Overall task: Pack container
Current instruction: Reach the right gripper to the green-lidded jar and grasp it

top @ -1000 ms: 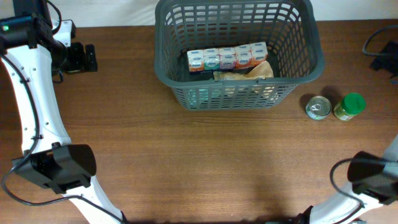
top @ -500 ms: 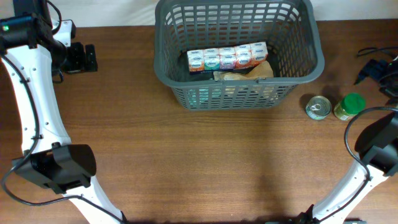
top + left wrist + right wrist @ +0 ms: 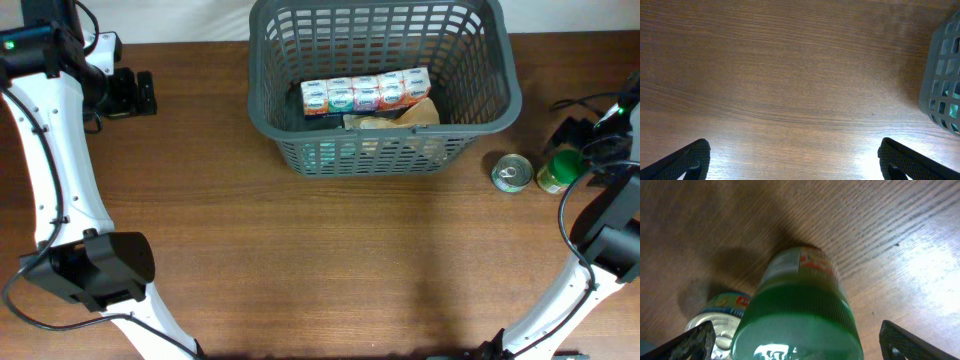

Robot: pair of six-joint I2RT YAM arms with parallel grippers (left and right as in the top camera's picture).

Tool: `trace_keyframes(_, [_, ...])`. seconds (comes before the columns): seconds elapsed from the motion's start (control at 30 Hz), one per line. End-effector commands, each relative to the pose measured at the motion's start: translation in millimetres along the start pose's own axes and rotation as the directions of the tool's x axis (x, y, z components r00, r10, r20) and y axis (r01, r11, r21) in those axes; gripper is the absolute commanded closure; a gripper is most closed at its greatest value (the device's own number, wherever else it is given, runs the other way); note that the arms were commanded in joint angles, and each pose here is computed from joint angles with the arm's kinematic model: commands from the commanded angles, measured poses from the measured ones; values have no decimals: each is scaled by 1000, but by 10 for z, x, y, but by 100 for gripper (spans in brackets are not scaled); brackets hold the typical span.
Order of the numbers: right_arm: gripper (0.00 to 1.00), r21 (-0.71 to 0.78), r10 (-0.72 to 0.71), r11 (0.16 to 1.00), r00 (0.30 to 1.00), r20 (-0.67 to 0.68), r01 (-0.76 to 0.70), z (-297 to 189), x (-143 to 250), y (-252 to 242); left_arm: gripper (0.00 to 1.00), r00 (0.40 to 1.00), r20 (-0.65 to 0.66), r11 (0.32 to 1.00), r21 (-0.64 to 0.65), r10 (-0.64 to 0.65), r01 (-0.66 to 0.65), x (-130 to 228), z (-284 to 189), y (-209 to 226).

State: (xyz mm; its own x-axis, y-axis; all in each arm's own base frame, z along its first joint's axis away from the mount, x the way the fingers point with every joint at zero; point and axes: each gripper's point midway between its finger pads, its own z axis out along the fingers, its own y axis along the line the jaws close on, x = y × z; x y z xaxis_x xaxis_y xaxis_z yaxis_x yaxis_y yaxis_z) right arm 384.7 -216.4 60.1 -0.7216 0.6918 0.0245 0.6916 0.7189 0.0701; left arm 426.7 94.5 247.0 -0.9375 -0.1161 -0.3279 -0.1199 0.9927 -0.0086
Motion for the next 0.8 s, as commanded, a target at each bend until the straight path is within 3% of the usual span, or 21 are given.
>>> trace_keyframes(0.0, [3, -11, -14, 1000, 1000, -12, 14, 111, 34, 49, 1, 1000, -2, 1000, 11, -18, 18, 8, 2, -11])
trace_keyframes(0.53, [10, -24, -9, 1000, 1000, -4, 9, 413, 47, 48, 1, 1000, -2, 1000, 11, -18, 18, 7, 2, -11])
trace_keyframes(0.67, [22, -24, -9, 1000, 1000, -5, 9, 413, 48, 48, 1, 1000, -2, 1000, 11, -18, 18, 7, 2, -11])
trace_keyframes(0.77, [37, -24, -9, 1000, 1000, -5, 9, 413, 49, 49, 1, 1000, -2, 1000, 11, -18, 18, 8, 2, -11])
